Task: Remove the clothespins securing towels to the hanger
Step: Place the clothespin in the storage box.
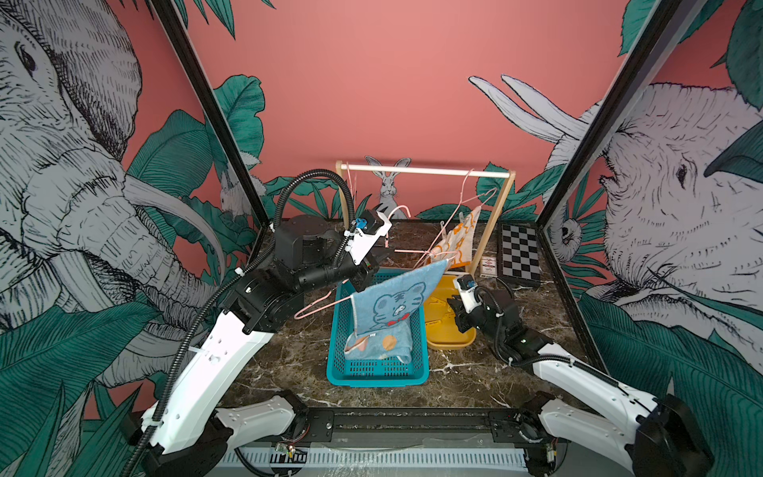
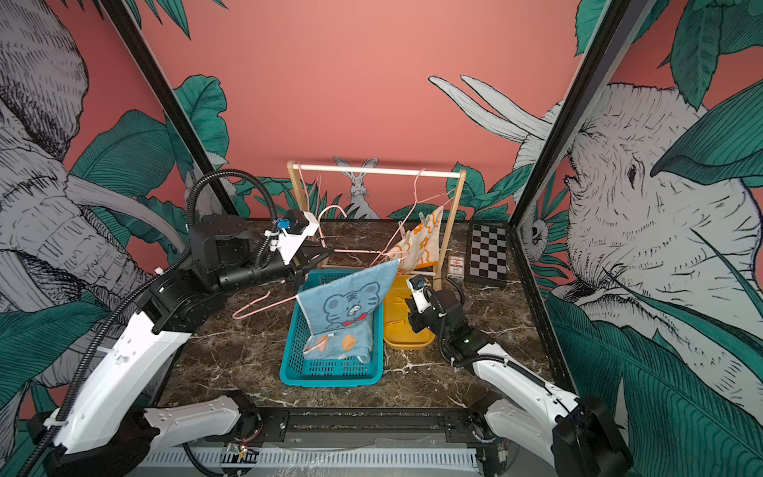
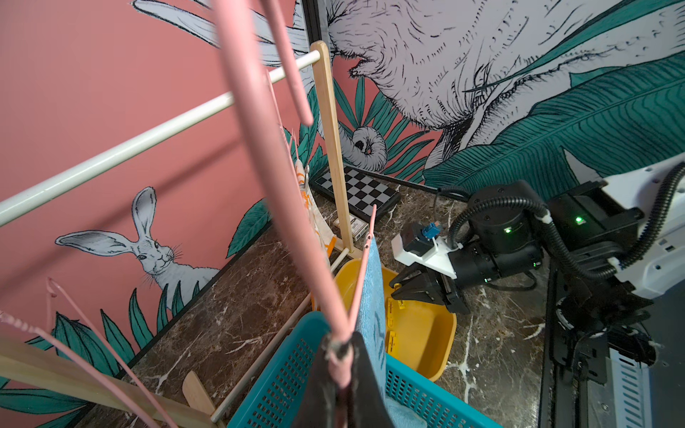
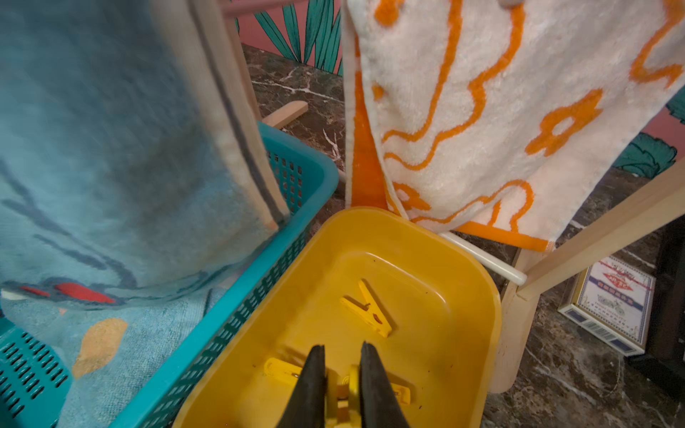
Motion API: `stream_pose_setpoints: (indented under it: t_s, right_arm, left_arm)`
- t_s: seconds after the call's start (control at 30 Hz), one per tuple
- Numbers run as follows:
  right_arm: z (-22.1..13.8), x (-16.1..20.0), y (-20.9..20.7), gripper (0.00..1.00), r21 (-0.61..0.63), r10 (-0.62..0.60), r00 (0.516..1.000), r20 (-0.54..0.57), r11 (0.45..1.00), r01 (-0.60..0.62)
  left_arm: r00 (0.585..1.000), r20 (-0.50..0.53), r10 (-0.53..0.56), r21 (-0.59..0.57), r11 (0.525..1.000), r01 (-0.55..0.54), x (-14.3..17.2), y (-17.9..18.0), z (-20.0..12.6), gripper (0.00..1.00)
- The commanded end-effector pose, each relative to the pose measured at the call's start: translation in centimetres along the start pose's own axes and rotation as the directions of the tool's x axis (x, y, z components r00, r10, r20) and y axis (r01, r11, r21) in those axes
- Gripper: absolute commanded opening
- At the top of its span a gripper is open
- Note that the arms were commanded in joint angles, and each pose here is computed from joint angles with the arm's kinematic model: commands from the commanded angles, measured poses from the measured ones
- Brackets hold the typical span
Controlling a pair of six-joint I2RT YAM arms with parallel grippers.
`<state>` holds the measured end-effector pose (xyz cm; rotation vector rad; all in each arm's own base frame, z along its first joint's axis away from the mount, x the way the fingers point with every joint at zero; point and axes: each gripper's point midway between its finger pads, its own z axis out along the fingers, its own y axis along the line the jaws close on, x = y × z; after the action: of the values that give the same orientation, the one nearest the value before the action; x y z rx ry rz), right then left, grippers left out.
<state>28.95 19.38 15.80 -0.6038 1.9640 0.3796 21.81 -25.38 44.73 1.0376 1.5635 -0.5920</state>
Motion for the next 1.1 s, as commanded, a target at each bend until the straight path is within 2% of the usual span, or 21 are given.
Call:
stream_pose_setpoints:
  t_s: [0.0,0.67,1.07]
  right_arm:
    - [0.6,-0.8,-0.8,0.16,0.029,0.051,0.997,0.05,0.998,-0.052]
    - [4.5,3.7,-0.8,0.2,0.011,0.124,0.987,-0.106,0.992,-0.123]
    - [4.8,4.1,-0.6,0.36,-0.002,0.122,0.985,-0.124,0.992,-0.123]
  left_arm:
    - [0.998,0.059,0.014,0.002,1.0,-0.014,-1.4,-0.2,-0.9,0.0]
    - [0.998,0.054,0.022,-0.001,1.0,-0.022,-1.4,-0.1,-0.7,0.0]
    - [0.998,0.059,0.022,-0.001,1.0,-0.022,-1.5,-0.1,-0.9,0.0]
